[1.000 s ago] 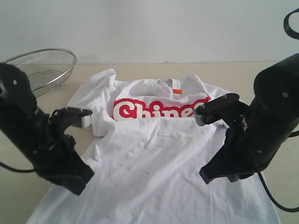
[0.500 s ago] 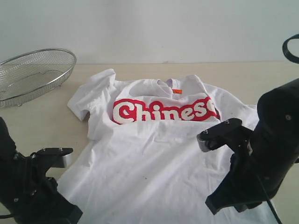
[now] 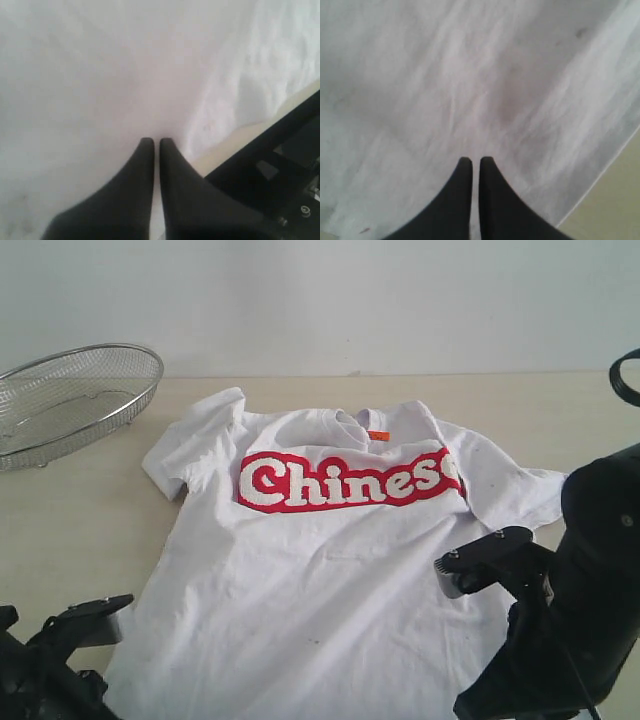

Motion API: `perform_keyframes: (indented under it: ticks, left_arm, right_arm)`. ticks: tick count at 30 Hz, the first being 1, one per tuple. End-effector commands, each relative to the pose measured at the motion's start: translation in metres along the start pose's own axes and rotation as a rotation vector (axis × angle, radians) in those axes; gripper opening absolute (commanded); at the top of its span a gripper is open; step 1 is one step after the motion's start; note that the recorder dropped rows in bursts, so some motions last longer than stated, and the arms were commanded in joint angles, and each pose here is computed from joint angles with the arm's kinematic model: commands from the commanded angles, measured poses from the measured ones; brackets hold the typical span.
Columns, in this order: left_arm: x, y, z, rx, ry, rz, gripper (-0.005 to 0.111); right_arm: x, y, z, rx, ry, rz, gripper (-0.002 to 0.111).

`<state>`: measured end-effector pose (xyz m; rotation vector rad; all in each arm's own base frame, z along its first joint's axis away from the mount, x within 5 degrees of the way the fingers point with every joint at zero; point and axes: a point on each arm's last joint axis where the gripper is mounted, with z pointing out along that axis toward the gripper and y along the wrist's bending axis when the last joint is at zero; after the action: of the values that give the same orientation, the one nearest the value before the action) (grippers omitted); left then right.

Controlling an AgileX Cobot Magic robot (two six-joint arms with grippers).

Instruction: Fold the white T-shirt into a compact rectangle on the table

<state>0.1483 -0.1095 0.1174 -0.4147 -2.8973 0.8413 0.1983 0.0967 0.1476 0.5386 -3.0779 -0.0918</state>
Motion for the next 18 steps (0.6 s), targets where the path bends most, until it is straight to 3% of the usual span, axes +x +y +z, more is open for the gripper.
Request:
perform_keyframes:
  ticks: [1, 5, 14, 18]
  left_arm:
    - [0.003, -0.004, -0.001, 0.023, 0.003, 0.017, 0.005]
    - [0.000, -0.006, -0.004, 0.030, -0.032, 0.085, 0.005]
    - [-0.035, -0.026, -0.033, 0.015, -0.221, 0.200, 0.005]
    - [-0.053, -0.028, -0.043, -0.038, -0.325, 0.218, 0.005]
  right_arm:
    - [0.006, -0.001, 0.005, -0.001, 0.011, -0.003, 0.000]
    - [0.014, -0.001, 0.010, 0.000, 0.038, 0.000, 0.000]
    - [0.022, -0.004, 0.009, 0.028, 0.127, 0.000, 0.000]
    - [0.025, -0.006, 0.011, 0.050, 0.142, 0.034, 0.000]
